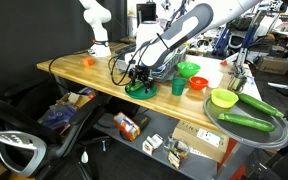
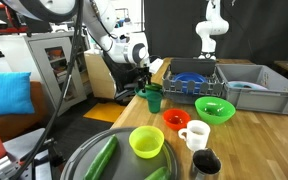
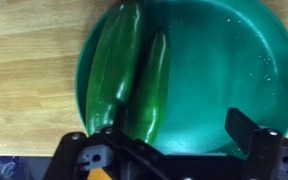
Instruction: Remove the small pepper from the dark green plate and put it on the grey plate
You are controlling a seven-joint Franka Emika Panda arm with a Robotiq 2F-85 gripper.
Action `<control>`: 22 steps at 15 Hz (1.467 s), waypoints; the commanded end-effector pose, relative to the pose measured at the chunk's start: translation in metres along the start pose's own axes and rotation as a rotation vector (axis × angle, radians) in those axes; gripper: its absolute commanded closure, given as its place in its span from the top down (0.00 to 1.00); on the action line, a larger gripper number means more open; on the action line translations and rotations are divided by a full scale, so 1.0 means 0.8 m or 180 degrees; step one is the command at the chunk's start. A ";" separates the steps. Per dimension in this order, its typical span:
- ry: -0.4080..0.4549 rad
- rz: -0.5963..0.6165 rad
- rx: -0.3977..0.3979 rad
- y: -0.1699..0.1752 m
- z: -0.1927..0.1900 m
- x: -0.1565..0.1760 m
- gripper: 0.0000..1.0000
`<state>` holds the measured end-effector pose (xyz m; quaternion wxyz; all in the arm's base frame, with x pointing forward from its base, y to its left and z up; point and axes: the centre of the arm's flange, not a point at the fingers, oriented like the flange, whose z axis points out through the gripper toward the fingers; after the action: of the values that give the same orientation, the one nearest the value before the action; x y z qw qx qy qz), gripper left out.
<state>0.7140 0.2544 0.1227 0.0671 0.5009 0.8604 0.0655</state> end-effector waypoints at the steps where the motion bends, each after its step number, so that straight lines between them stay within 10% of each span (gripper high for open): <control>1: -0.0004 -0.0084 0.0057 0.009 0.010 -0.005 1.00; 5: 0.0002 -0.0085 0.0126 0.006 0.007 -0.005 0.99; 16: 0.0059 0.0033 0.0058 0.009 0.004 -0.010 0.13; 22: 0.0060 0.0092 0.0062 0.009 0.000 -0.014 0.06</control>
<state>0.7236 0.2558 0.1351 0.0612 0.5109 0.8543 0.0730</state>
